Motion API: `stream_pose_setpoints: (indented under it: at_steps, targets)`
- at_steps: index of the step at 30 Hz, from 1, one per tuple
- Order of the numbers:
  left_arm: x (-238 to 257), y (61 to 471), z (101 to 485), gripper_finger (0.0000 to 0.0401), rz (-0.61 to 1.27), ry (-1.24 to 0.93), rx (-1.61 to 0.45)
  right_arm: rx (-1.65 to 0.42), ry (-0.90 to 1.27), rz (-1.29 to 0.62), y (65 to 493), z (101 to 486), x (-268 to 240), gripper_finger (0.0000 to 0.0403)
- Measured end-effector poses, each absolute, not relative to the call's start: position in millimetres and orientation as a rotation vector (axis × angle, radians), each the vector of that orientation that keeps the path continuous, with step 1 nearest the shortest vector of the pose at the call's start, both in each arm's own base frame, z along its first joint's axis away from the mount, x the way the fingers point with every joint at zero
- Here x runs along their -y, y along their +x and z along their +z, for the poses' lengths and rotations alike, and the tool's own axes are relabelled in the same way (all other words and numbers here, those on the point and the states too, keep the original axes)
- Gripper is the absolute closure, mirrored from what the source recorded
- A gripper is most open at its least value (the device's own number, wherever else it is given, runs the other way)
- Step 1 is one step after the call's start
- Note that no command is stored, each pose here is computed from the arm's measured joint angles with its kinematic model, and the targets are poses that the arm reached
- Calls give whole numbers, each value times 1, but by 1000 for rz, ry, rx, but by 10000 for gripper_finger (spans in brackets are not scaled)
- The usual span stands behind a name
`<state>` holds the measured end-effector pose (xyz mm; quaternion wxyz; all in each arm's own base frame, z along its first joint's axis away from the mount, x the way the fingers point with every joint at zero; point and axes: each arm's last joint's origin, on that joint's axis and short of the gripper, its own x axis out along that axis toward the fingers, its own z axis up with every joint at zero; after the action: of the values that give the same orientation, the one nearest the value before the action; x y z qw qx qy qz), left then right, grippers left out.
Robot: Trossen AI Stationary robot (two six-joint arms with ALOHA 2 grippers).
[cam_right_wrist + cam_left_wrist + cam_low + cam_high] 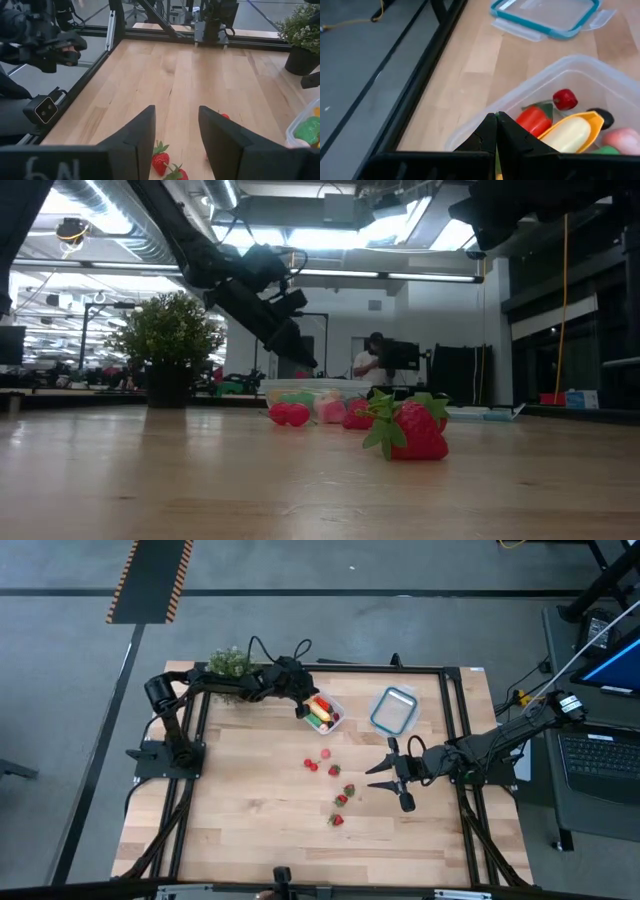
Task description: Pick and placing Produce into tupperware
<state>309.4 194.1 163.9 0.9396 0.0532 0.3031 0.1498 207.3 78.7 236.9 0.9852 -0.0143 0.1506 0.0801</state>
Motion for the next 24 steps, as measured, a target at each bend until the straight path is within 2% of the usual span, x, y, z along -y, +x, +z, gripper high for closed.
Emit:
stream_pose_setpoints:
  at_steps: [11, 24]
  targets:
    - [-198, 315, 143, 401, 281, 111, -633, -303, -25, 160, 207, 237, -79, 251]
    - [-199, 314, 143, 401, 240, 94, -612, -303, -25, 161, 207, 237, -79, 251]
